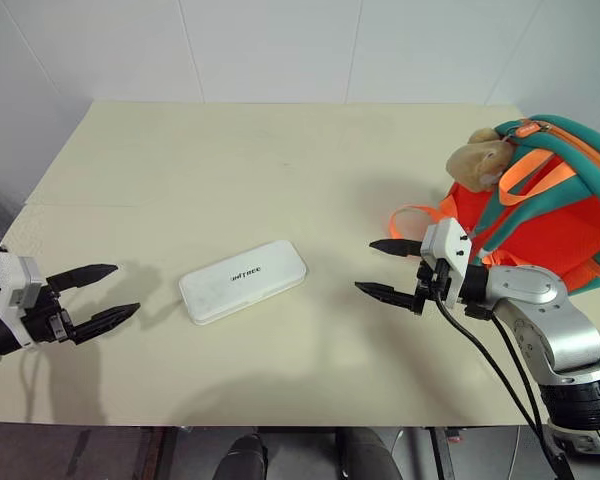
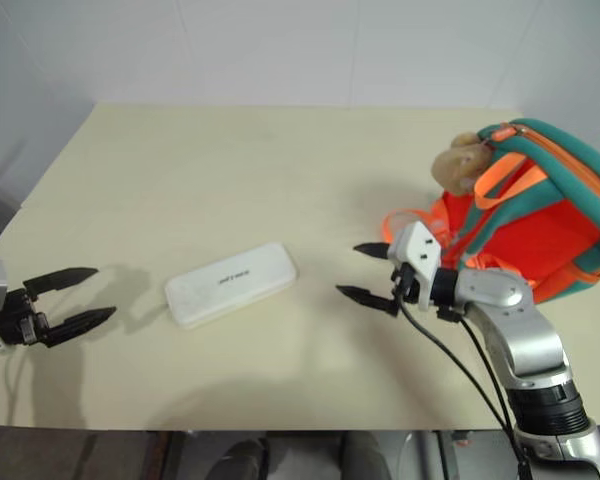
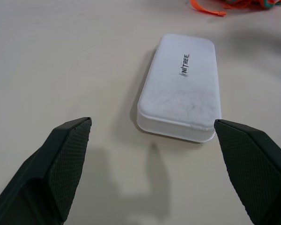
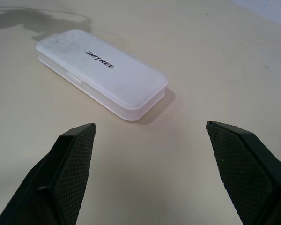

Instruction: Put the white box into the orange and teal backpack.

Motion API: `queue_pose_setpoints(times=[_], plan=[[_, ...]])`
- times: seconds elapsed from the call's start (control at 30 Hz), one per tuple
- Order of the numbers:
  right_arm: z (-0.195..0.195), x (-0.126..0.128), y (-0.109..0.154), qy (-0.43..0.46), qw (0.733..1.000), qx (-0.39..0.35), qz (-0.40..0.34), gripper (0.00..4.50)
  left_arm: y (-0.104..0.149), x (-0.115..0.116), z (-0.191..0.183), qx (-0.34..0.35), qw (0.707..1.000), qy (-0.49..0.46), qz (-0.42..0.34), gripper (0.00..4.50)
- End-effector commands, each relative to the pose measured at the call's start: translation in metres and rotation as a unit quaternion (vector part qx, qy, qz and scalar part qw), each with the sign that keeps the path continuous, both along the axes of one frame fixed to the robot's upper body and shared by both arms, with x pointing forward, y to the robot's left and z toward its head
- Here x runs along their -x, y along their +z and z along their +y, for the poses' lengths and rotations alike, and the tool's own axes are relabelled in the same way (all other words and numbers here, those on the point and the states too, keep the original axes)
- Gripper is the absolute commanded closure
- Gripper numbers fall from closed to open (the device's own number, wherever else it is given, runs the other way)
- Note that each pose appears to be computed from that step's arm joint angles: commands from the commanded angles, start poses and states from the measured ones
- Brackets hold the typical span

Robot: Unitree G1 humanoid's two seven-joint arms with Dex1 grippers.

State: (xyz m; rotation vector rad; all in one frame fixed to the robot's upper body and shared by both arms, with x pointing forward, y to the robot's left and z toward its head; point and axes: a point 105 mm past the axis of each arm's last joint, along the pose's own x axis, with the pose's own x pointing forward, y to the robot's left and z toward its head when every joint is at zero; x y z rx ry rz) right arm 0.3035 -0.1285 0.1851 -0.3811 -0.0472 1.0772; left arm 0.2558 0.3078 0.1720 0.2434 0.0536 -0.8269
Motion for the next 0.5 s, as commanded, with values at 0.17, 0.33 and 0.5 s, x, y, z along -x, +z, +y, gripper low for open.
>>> queue_pose_setpoints(times=[0.17, 0.33, 0.5], plan=[[0.011, 0.010, 0.007, 0.028, 1.000, -0.010, -0.008, 0.00, 0.012, -0.009, -0.006, -0.003, 1.000, -0.006, -0.029, 0.02], [0.014, 0.001, 0.011, 0.013, 1.000, 0.000, -0.012, 0.00, 0.015, -0.019, -0.009, -0.015, 0.999, 0.006, -0.032, 0.02], [0.018, -0.012, 0.012, -0.012, 1.000, 0.007, -0.023, 0.00, 0.018, -0.022, -0.011, -0.013, 0.999, 0.012, -0.036, 0.02]])
